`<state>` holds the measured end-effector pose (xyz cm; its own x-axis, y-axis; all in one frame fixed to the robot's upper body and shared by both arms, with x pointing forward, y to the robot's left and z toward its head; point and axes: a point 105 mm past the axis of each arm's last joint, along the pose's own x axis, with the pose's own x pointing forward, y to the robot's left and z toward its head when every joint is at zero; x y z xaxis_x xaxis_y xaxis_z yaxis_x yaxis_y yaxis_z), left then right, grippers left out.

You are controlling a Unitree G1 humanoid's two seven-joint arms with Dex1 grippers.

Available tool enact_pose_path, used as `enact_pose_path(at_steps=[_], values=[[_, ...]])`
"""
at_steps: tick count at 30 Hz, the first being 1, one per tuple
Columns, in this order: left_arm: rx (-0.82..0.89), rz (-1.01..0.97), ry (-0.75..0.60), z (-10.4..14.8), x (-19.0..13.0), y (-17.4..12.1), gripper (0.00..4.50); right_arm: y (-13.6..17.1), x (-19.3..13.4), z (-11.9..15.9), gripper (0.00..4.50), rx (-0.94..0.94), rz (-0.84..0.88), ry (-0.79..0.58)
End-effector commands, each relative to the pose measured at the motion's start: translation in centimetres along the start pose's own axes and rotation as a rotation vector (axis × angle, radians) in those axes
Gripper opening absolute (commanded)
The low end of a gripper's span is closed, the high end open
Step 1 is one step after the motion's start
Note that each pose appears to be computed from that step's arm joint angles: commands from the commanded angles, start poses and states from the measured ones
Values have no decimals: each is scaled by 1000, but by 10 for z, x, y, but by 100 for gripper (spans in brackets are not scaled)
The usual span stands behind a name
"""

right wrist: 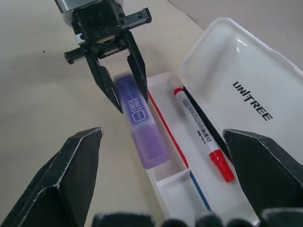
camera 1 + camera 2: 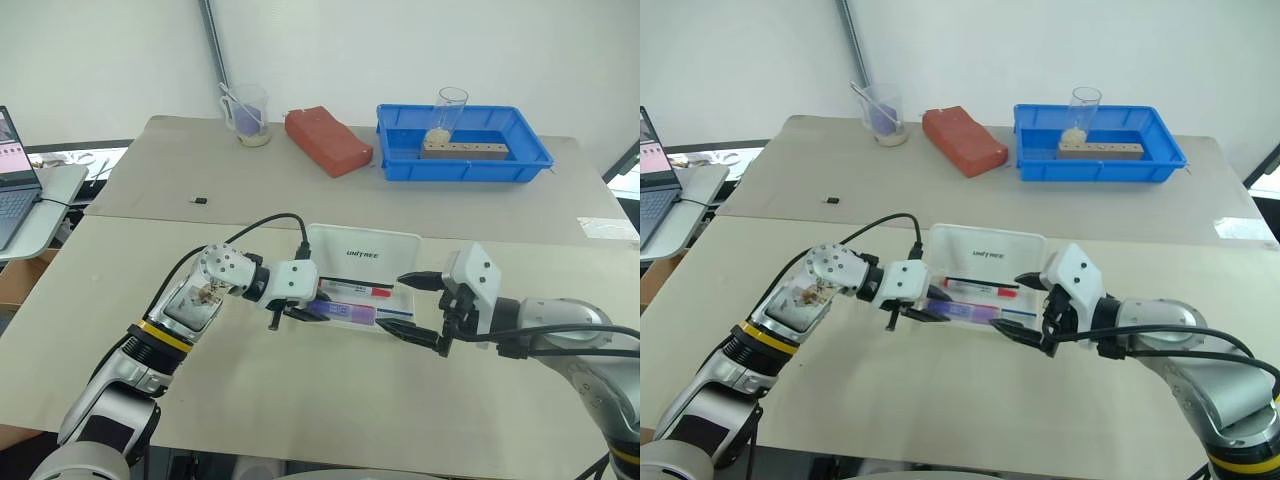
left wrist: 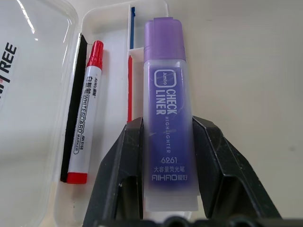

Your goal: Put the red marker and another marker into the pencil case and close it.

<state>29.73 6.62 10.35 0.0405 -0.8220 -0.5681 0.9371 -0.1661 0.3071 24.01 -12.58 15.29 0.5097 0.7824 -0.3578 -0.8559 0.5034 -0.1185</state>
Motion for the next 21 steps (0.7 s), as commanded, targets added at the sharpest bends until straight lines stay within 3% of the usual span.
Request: enact_pose_path(at_steps=[1,6,13,17,21], values=[[55,15,-2,7,-2,8,94,-1,-7,10,450,-36,-28,-22],[41,38,-8,4,-2,11,94,-3,-11,9,450,-31,-42,-13],[35,41,-35,10,-3,12,441,-10,-14,4,450,-22,-67,-1],[61,30,-64,23,-9,10,447,-23,-21,-2,450,-19,-113,20],[130,55,-146,56,-21,15,447,-58,-42,-21,450,-30,-225,104]])
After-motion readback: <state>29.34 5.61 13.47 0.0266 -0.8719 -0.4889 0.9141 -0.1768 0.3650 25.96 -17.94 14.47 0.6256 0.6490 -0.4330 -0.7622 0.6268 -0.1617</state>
